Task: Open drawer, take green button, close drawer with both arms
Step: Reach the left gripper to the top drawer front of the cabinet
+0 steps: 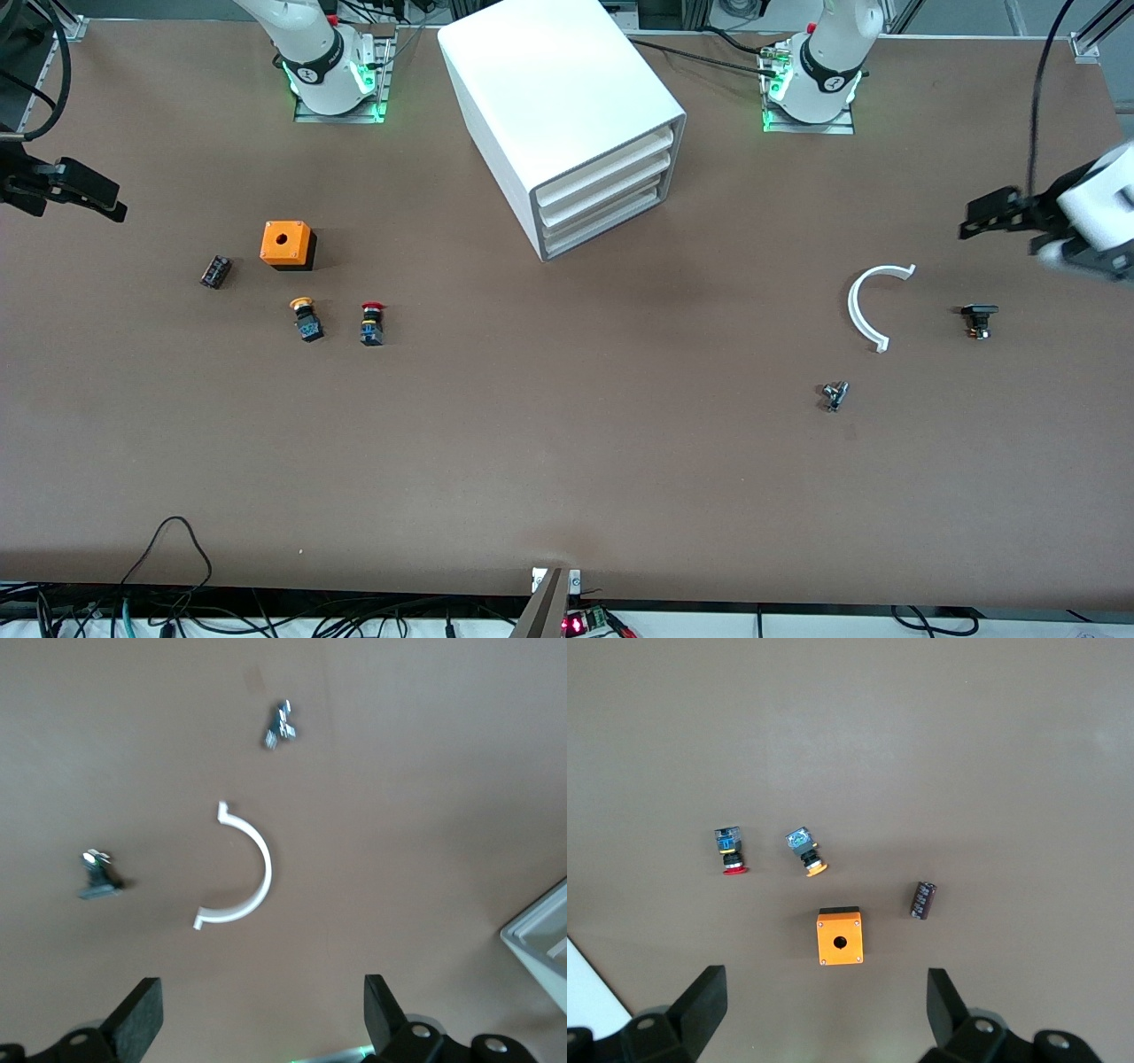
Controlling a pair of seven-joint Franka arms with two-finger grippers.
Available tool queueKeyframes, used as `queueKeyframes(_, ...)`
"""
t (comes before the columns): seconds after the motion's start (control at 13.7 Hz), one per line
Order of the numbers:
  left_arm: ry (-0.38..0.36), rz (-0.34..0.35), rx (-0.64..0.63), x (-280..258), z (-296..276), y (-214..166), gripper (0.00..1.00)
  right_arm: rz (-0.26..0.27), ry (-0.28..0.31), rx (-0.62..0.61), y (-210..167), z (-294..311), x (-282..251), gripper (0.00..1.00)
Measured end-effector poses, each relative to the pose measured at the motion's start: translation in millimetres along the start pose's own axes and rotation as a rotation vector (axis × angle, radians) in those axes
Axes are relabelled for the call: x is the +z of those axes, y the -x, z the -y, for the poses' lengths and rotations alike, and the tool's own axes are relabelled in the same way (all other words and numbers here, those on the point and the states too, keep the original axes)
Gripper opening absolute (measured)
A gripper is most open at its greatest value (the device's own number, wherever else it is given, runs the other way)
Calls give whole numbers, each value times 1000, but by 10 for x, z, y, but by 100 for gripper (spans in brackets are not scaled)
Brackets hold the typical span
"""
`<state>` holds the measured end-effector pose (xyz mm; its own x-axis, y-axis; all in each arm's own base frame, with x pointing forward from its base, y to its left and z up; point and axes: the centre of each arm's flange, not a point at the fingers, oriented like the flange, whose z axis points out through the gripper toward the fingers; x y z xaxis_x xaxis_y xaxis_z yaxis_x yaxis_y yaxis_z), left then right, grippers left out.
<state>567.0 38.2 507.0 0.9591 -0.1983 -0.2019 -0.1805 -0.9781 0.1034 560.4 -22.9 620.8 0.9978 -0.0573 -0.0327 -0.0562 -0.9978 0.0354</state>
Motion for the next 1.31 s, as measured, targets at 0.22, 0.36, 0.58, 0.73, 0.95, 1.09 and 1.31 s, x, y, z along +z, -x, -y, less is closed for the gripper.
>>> queueKeyframes(0.22,87,89,3,601,-35,-232,100,-31,0,-1,-64,7,10,100)
queueKeyframes(0.36,222,81,-5,999,-230,-416,100,-30,0,-1,-99,11,53,100)
queueKeyframes(0.58,430,75,-51,1970,-766,-623,100,-23,0,-2,-136,17,112,100)
queueKeyframes(0.73,526,123,-54,2495,-1323,-652,100,-21,1,-2,-137,20,118,100)
queueKeyframes(0.95,737,200,-52,3151,-2126,-519,100,0,2,-6,-185,38,234,100)
queueKeyframes(1.09,772,193,7,3509,-2471,-343,100,21,3,-14,-250,90,365,100)
queueKeyframes(1.31,803,223,45,3701,-2800,-165,99,34,4,-19,-287,120,446,100)
